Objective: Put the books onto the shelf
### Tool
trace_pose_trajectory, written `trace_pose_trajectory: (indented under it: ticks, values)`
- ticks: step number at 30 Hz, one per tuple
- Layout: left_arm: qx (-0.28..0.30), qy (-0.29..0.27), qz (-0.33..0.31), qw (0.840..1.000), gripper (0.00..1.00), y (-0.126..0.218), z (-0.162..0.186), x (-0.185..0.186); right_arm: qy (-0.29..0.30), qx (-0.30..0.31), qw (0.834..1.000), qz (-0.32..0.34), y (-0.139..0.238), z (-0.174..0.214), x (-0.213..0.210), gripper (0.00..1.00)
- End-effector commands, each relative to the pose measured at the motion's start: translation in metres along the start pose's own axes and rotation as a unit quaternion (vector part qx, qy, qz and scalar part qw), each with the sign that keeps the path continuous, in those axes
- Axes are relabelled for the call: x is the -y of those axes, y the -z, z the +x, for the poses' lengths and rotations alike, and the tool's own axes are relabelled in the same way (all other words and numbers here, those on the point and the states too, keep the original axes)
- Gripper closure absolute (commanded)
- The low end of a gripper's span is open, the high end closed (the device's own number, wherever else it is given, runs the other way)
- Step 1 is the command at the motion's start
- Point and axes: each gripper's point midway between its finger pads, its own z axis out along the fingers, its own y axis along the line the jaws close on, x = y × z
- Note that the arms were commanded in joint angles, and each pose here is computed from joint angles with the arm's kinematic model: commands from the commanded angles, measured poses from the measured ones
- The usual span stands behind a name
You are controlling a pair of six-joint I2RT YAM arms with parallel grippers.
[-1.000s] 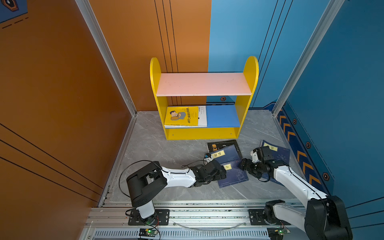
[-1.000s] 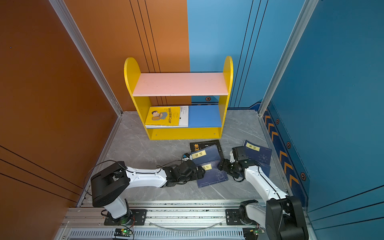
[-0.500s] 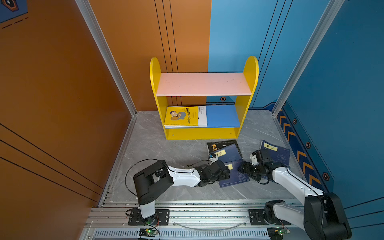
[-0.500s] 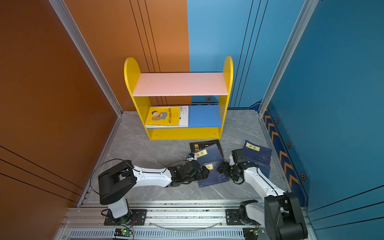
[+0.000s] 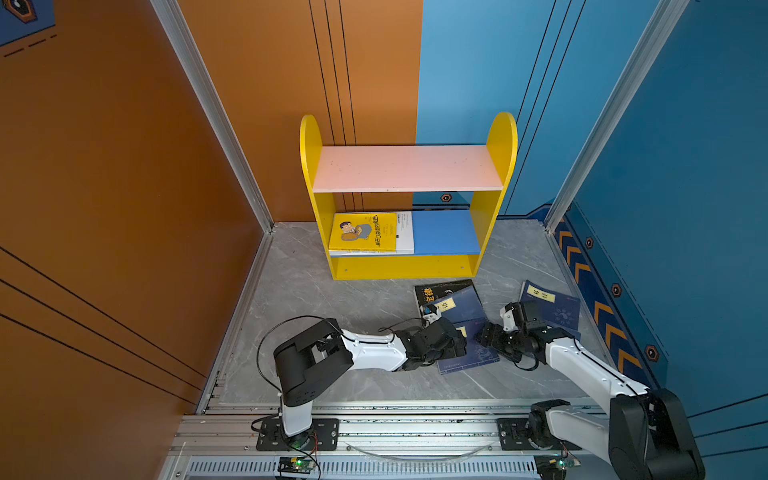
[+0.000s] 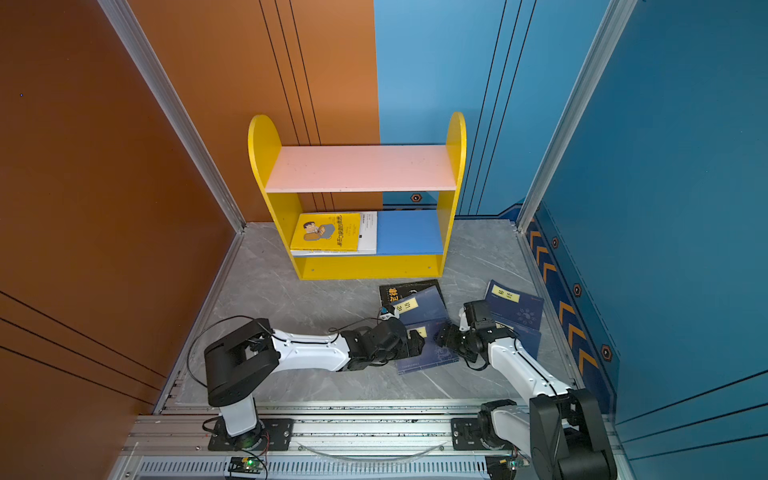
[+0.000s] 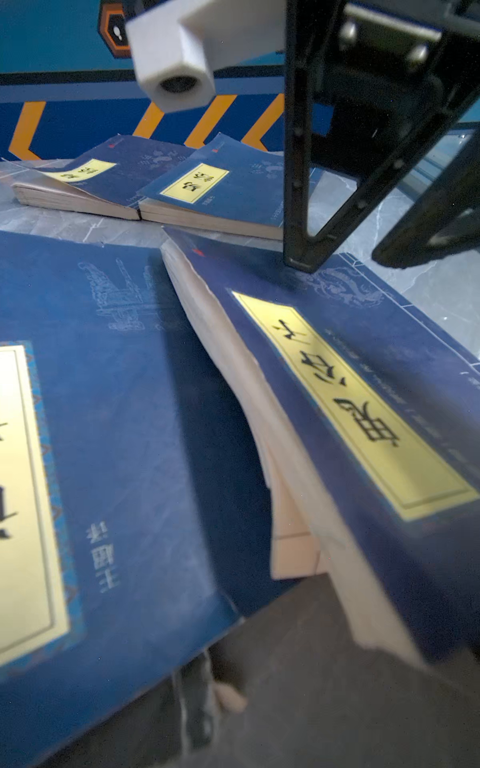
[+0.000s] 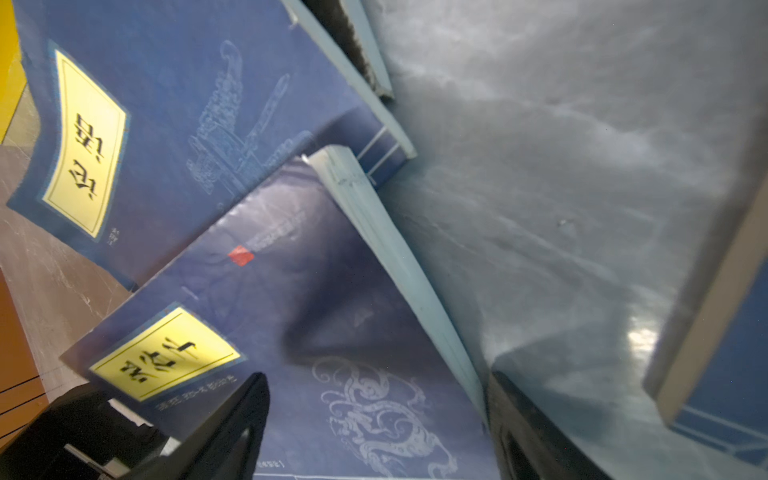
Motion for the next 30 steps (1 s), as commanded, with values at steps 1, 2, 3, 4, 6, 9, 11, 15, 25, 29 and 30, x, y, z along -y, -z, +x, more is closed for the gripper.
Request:
trace_pose_trajectory:
  ticks: [1, 2, 3, 4, 6, 9, 11, 15, 25, 29, 30]
  values:
    - [-0.056, -0.025, -0.003, 0.998, 0.03, -0.008, 0.022, 0.006, -0.007, -0.033, 0.999, -0.023, -0.006, 0.013, -0.009, 0.15]
    - [-0.059, -0.025, 0.001, 0.998, 0.03, -0.008, 0.022, 0.008, -0.012, -0.033, 0.999, -0.024, -0.006, 0.011, -0.010, 0.15]
    - [-0.062, -0.023, 0.004, 0.998, 0.03, -0.008, 0.022, 0.009, -0.015, -0.033, 0.999, -0.027, -0.006, 0.010, -0.013, 0.15]
    - [-0.064, -0.024, 0.010, 0.998, 0.03, -0.007, 0.022, 0.012, -0.018, -0.034, 0.999, -0.032, -0.006, 0.009, -0.016, 0.15]
    - [-0.064, -0.028, 0.013, 0.997, 0.03, -0.006, 0.023, 0.015, -0.016, -0.036, 0.998, -0.040, -0.007, 0.009, -0.021, 0.15]
    - [-0.056, -0.023, 0.012, 0.998, 0.03, -0.005, 0.022, 0.015, -0.011, -0.045, 0.998, -0.037, -0.009, 0.011, -0.023, 0.15]
    - [-0.055, -0.025, 0.015, 0.998, 0.03, -0.003, 0.022, 0.018, -0.014, -0.050, 0.998, -0.031, -0.010, 0.013, -0.020, 0.15]
    - [-0.051, -0.027, 0.021, 0.998, 0.03, 0.003, 0.020, 0.021, -0.019, -0.048, 0.998, -0.030, -0.010, 0.014, -0.019, 0.14]
    - [-0.043, -0.022, 0.017, 0.999, 0.02, 0.021, 0.020, 0.015, -0.025, -0.048, 0.998, -0.028, -0.010, 0.019, -0.015, 0.14]
    - [-0.042, -0.021, 0.018, 0.999, 0.02, 0.029, 0.019, 0.015, -0.032, -0.043, 0.998, -0.031, -0.009, 0.021, -0.014, 0.14]
    - [-0.044, -0.021, 0.018, 0.999, 0.02, 0.030, 0.020, 0.016, -0.032, -0.041, 0.998, -0.032, -0.008, 0.021, -0.014, 0.14]
